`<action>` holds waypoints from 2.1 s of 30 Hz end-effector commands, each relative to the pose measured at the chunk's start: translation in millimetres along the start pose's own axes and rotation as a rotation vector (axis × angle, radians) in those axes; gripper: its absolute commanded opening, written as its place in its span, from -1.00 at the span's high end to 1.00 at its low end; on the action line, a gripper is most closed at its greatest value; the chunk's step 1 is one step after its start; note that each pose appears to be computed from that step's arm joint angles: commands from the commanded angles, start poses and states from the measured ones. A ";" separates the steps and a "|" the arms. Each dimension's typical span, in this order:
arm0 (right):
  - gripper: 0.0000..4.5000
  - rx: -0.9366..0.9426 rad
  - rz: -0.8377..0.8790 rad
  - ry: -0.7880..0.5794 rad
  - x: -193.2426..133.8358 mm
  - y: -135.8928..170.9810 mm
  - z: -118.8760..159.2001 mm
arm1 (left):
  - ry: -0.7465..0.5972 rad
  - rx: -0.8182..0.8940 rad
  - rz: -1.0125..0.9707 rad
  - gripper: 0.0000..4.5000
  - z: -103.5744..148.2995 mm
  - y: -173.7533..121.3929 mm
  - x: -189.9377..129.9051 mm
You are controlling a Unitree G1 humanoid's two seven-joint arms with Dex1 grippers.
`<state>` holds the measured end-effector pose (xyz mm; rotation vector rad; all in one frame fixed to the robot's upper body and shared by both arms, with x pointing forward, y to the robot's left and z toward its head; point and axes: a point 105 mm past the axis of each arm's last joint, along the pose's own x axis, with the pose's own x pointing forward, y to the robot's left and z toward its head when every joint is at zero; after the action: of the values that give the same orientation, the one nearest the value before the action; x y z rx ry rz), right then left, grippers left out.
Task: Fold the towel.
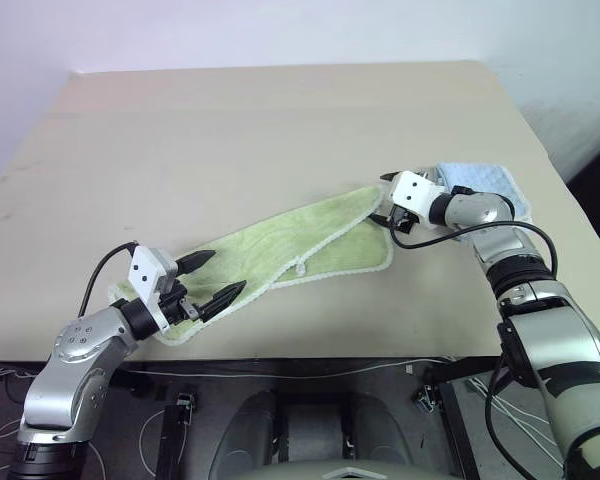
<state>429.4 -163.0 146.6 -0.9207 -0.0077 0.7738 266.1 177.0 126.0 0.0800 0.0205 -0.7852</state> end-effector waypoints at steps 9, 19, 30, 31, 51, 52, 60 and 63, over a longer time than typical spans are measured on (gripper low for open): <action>0.97 -0.065 -0.040 -0.080 5.6 -14.4 25.2 | -0.022 0.046 0.026 -1.00 -4.9 9.0 -10.7; 1.00 0.059 -0.221 -0.202 -17.3 -76.2 68.3 | -0.014 0.101 0.071 -1.00 5.6 21.3 -23.4; 1.00 0.215 -0.452 -0.278 -43.4 -130.0 113.4 | -0.093 0.108 0.032 -1.00 40.7 19.9 -9.5; 1.00 0.221 -0.474 -0.272 -46.0 -134.5 114.8 | -0.082 0.121 0.018 -1.00 41.1 18.8 -8.4; 1.00 0.208 -0.614 -0.139 -58.6 -150.4 105.9 | 0.017 0.256 -0.197 -1.00 4.8 -17.0 19.1; 1.00 0.206 -0.613 -0.135 -58.1 -149.5 104.7 | 0.029 0.257 -0.202 -1.00 0.6 -16.9 20.6; 1.00 0.250 -0.636 -0.071 -57.4 -144.4 78.6 | 0.087 0.305 -0.207 -1.00 -22.8 -8.7 35.3; 1.00 0.261 -0.642 -0.061 -58.3 -142.7 73.8 | 0.107 0.322 -0.254 -1.00 -26.8 -15.7 47.5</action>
<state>452.5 -190.4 295.0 -0.5922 -0.1882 0.2346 289.0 143.3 92.0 0.4022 0.0341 -1.0012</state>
